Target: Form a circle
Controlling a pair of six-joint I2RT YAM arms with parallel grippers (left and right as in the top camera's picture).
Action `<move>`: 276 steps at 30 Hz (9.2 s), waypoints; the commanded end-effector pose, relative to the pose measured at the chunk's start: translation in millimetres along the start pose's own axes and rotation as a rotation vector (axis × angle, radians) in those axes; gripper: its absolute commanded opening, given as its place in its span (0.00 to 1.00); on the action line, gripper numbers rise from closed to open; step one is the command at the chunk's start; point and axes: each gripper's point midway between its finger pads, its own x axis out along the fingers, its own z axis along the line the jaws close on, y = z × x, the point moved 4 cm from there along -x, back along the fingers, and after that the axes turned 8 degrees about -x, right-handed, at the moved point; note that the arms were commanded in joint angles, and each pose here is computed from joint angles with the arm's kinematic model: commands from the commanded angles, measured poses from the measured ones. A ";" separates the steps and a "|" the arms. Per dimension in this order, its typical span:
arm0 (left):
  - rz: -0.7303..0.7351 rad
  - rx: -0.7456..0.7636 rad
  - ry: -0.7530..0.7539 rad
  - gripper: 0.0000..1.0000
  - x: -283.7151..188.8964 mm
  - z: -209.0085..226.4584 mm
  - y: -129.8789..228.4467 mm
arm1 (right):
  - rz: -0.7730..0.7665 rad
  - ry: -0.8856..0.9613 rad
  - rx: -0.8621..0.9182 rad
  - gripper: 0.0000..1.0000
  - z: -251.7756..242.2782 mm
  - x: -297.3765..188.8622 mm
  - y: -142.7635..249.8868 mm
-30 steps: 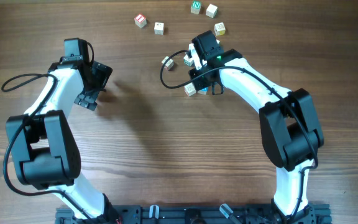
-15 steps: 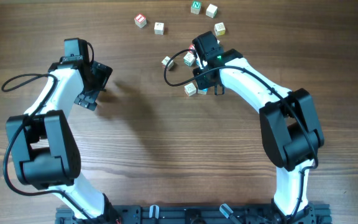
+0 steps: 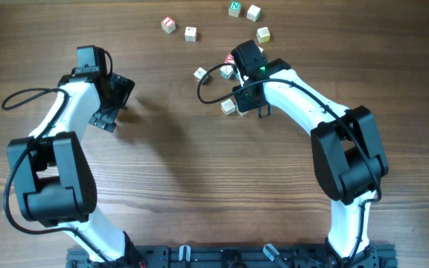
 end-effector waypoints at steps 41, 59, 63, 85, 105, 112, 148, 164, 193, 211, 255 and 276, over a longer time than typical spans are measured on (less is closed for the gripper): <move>0.007 -0.011 -0.008 1.00 4.0 0.8 0.4 | 0.102 0.061 0.202 0.05 -10.8 -24.0 9.1; 0.007 -0.011 -0.009 1.00 4.0 0.9 0.4 | 0.177 0.014 0.348 0.05 0.1 -6.8 34.7; 0.007 -0.011 -0.009 1.00 4.0 0.9 0.4 | 0.172 0.109 0.471 0.04 -9.6 1.2 45.9; 0.007 -0.011 -0.009 1.00 4.0 0.9 0.4 | 0.059 0.048 0.723 0.04 -39.0 -11.9 52.6; 0.007 -0.011 -0.008 1.00 4.0 0.8 0.4 | 0.008 -0.074 0.591 0.04 -4.5 -2.3 35.9; 0.007 -0.011 -0.008 1.00 4.0 0.8 0.4 | 0.019 -0.070 0.567 0.04 0.3 0.3 40.1; 0.007 -0.011 -0.008 1.00 4.0 0.8 0.4 | -0.219 -0.116 0.465 0.04 6.9 -35.6 -4.7; 0.007 -0.011 -0.008 1.00 4.0 0.8 0.4 | -0.351 -0.238 0.455 0.05 17.8 -43.4 -37.6; 0.007 -0.011 -0.008 1.00 4.0 0.8 0.4 | -0.254 -0.224 0.455 0.05 22.0 -18.7 -31.1; 0.007 -0.011 -0.008 1.00 4.0 0.8 0.4 | -0.211 -0.205 0.405 0.05 33.1 -9.0 -22.2; 0.007 -0.011 -0.008 1.00 4.0 0.8 0.4 | -0.179 -0.103 0.468 0.05 20.3 -5.1 -12.5; 0.007 -0.011 -0.008 1.00 4.0 0.8 0.4 | -0.217 -0.102 0.433 0.05 19.5 -8.4 -21.0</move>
